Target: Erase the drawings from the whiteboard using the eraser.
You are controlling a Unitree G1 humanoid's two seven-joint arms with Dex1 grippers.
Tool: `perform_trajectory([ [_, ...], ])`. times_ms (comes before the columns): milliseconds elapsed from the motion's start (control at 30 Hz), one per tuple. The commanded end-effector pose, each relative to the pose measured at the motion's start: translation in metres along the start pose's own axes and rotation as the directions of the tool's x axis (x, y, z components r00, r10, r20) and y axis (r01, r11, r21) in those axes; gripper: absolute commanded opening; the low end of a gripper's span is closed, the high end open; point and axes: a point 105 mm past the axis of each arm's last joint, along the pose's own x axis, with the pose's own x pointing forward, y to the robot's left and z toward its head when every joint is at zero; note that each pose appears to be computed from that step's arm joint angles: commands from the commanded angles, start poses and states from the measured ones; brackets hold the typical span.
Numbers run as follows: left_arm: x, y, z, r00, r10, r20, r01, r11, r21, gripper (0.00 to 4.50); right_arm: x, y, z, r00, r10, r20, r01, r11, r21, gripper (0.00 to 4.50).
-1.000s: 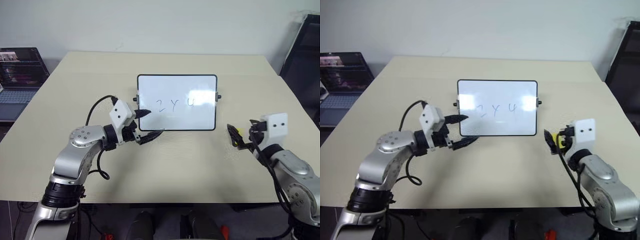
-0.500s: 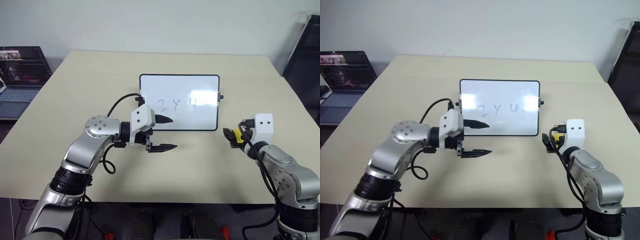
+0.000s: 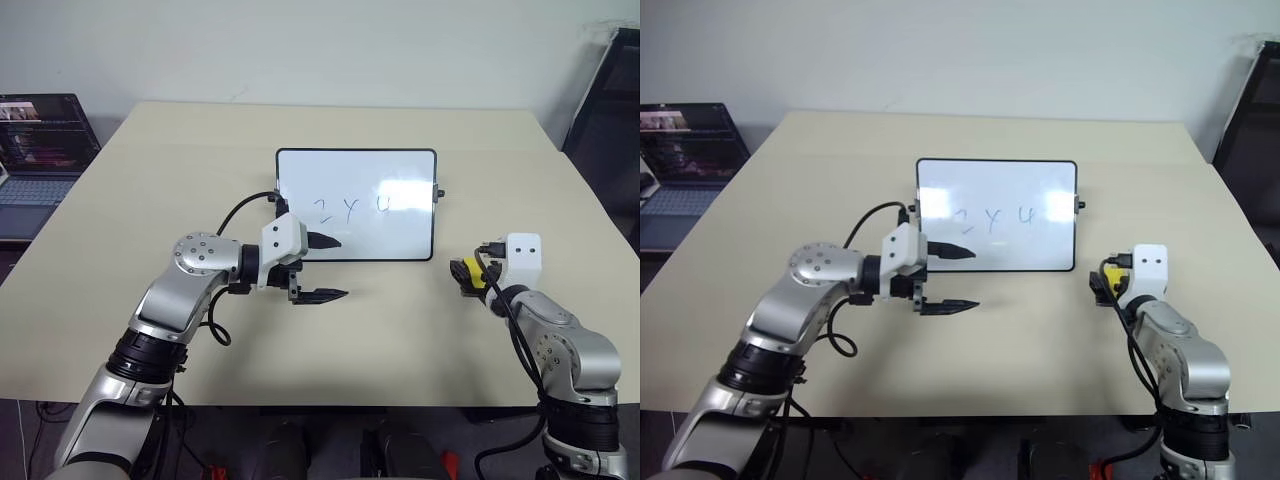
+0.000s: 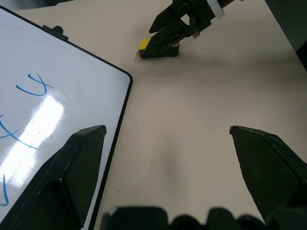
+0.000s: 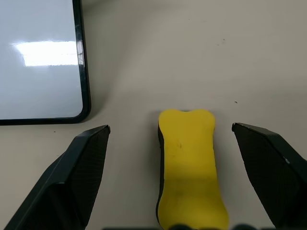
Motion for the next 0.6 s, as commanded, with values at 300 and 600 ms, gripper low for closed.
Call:
perform_trajectory([
  [300,-0.003,-0.001,0.010,1.000,0.009,0.017,-0.010,0.999,0.043,4.50,0.003,-0.015,0.000,0.999,-0.032,0.013,0.032,0.999,0.013,4.48],
  [600,-0.001,-0.002,0.014,1.000,0.013,0.023,-0.014,0.999,0.041,4.50,0.005,-0.019,0.000,0.999,-0.041,0.017,0.040,0.999,0.026,2.01],
])
